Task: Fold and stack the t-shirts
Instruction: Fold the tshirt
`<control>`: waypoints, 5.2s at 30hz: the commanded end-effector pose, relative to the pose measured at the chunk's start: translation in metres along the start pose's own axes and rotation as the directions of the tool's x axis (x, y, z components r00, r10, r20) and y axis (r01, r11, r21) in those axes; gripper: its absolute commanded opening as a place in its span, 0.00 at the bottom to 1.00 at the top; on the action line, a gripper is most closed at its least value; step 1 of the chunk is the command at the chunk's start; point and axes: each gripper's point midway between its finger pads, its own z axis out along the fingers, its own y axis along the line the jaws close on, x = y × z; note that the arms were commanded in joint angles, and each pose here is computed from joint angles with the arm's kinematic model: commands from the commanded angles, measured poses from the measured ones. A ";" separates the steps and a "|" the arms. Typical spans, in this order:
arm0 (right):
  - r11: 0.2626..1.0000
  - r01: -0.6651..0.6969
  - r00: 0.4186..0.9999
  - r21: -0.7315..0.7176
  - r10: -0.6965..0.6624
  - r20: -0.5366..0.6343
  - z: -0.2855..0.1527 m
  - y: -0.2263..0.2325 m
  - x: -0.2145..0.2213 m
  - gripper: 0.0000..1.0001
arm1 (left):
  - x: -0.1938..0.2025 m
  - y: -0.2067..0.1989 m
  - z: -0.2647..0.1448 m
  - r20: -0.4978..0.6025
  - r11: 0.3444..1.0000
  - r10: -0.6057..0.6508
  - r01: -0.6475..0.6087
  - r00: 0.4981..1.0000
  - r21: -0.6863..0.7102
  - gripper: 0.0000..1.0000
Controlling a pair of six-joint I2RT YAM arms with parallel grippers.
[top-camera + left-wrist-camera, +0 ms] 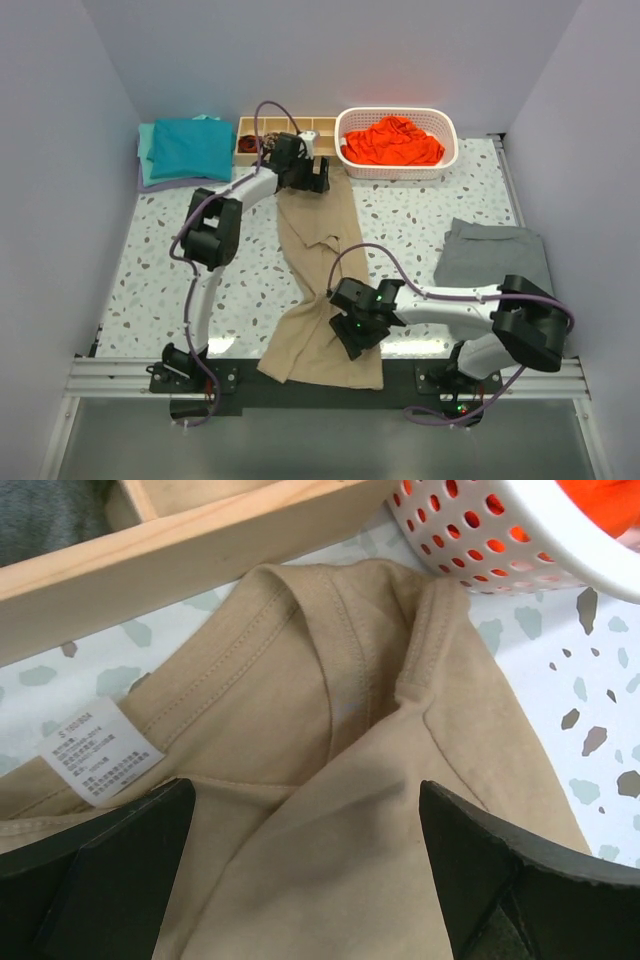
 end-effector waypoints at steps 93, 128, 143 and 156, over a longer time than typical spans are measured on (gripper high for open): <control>0.882 -0.054 0.942 -0.468 0.201 0.270 -0.027 0.106 -0.046 0.60 | 0.120 -0.054 -0.289 0.339 0.960 -0.189 0.246 0.922 -0.135 1.00; 0.959 0.024 0.951 -0.282 0.065 0.301 -0.020 0.124 -0.037 0.00 | 0.133 -0.042 -0.297 0.301 0.954 -0.154 0.221 0.941 -0.201 1.00; 0.992 -0.051 0.980 -0.117 0.072 0.188 -0.010 0.085 0.009 0.00 | 0.139 -0.041 -0.293 0.281 0.956 -0.150 0.212 0.948 -0.205 1.00; 0.971 -0.151 0.939 0.186 0.082 0.334 -0.051 0.023 -0.006 0.57 | 0.139 -0.057 -0.295 0.237 0.976 -0.133 0.169 0.962 -0.139 1.00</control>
